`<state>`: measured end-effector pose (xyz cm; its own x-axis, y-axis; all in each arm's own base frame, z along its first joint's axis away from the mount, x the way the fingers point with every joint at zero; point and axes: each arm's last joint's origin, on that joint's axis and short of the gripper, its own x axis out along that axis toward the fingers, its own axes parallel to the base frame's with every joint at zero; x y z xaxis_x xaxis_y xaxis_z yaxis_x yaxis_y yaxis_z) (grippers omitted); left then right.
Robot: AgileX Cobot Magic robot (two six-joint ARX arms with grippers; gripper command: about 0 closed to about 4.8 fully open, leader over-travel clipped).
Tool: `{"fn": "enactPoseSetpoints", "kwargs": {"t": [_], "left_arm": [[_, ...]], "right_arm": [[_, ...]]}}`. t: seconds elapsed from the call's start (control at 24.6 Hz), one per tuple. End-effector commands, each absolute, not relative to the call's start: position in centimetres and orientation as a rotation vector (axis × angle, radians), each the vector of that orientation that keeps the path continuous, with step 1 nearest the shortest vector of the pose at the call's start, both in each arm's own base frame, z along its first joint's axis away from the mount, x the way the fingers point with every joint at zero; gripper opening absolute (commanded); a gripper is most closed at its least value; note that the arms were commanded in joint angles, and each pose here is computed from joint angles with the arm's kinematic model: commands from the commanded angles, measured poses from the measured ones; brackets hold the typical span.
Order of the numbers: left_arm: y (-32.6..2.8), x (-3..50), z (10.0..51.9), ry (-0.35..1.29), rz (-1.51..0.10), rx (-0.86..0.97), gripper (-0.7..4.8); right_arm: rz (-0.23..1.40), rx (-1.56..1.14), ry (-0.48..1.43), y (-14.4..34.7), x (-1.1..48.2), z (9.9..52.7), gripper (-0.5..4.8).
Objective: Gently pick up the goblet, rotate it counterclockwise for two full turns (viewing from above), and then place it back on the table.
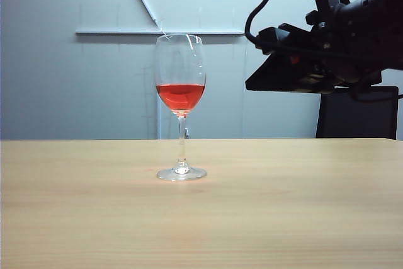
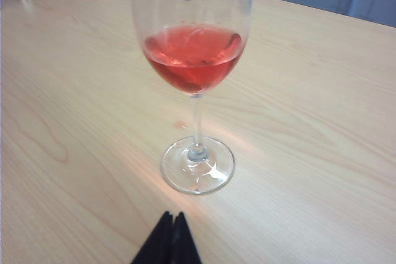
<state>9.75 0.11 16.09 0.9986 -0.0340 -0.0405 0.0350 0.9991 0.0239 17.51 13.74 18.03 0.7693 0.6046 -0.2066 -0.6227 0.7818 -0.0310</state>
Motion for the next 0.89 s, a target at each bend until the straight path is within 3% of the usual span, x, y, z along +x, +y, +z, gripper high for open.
{"fn": "enactPoseSetpoints", "kwargs": {"t": [0.04,0.53,0.69,0.89], "left_arm": [[0.1,9.7,16.3,0.026,-0.037,0.025,-0.05],[0.1,9.7,16.3,0.026,-0.037,0.025,-0.05],[0.1,9.7,16.3,0.026,-0.037,0.025,-0.05],[0.1,9.7,16.3,0.026,-0.037,0.025,-0.05]], "right_arm": [[0.669,-0.088,0.167,13.8,17.6,18.4,-0.08],[0.488,-0.225,0.046,11.8,16.0,21.4,-0.08],[0.344,-0.207,0.008,7.9,14.4,23.3,-0.08],[0.230,-0.157,-0.031,4.6,13.2,22.4,-0.08]]}}
